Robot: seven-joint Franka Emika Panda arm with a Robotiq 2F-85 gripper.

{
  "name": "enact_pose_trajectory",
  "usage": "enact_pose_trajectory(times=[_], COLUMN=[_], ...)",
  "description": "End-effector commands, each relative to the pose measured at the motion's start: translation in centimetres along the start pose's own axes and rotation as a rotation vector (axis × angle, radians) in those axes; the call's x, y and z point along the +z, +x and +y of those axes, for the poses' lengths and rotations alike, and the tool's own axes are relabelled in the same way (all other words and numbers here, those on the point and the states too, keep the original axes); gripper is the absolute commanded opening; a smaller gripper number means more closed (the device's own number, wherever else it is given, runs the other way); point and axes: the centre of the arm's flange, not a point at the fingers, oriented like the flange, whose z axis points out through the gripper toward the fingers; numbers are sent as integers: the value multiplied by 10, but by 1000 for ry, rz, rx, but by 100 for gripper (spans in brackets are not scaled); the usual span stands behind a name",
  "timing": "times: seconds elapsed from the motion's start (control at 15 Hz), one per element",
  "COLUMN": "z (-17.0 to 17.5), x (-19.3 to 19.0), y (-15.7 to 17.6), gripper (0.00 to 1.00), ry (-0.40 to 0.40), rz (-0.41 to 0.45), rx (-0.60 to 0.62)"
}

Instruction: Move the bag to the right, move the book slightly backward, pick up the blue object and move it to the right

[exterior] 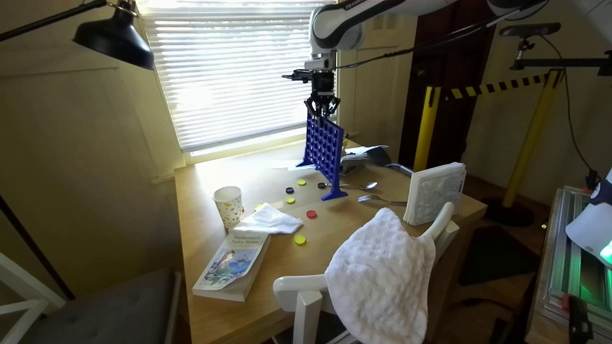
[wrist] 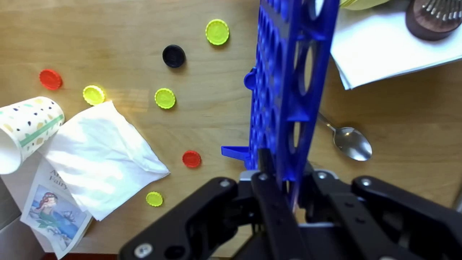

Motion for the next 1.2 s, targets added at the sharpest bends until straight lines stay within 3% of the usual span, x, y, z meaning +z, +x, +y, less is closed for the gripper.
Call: enact_pose_trajectory(times=[0.0, 0.13, 0.2, 0.33, 0.6, 0.8, 1.13], z=[-12, -12, -11, -11, -8, 9, 54], x=[-3, 1, 3, 3, -3, -33, -105], y=[13, 12, 13, 13, 15, 28, 67], gripper=[4, 4, 41, 48, 77, 98, 100], ry=[-18, -1, 10, 13, 20, 41, -7], rz=[-1, 6, 11, 13, 1, -56, -195], rx=[-18, -3, 0, 0, 8, 26, 44])
